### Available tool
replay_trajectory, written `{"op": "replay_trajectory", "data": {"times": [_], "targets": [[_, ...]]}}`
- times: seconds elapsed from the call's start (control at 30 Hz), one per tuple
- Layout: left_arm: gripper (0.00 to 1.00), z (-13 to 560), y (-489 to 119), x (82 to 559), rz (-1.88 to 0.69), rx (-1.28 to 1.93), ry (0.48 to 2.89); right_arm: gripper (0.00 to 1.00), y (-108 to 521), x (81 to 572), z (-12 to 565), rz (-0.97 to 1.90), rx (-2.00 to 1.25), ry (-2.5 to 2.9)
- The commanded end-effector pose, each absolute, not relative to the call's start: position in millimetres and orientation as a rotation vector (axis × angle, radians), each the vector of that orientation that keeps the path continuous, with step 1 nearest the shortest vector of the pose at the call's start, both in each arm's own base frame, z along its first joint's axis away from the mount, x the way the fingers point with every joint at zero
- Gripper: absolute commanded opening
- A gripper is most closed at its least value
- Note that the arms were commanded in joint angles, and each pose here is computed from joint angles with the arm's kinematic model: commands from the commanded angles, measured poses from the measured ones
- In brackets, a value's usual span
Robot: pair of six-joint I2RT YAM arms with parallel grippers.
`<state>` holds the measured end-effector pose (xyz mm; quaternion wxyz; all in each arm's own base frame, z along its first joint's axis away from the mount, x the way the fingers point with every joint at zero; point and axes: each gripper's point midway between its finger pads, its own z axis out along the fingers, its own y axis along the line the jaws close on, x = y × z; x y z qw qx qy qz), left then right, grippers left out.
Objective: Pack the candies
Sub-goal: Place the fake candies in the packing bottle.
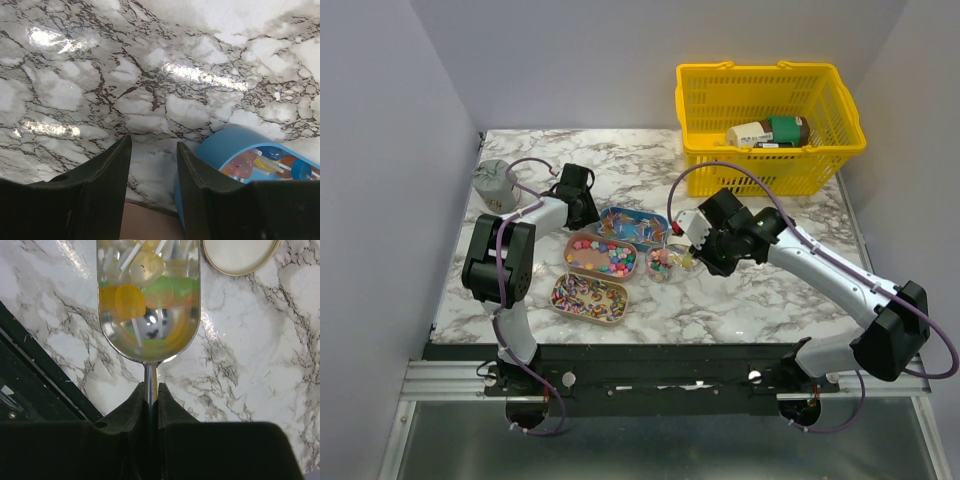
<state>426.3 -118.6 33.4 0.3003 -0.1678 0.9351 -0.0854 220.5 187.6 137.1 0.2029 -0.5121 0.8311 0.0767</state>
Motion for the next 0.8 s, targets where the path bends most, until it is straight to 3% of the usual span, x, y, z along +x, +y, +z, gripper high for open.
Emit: {"op": "replay_trajectory", "data": {"times": [0.0,0.77], "targets": [[0.52,37.9,-122.6,419.4,-0.244,-0.439,2.494,0.01,175.1,220.0,145.8,0.14,-1.411,2.388],[0.52,37.6,-122.0,420.0,-0.238,-0.445,2.494,0.01,174.3,217.5,149.8,0.04,-1.492,2.459]]}}
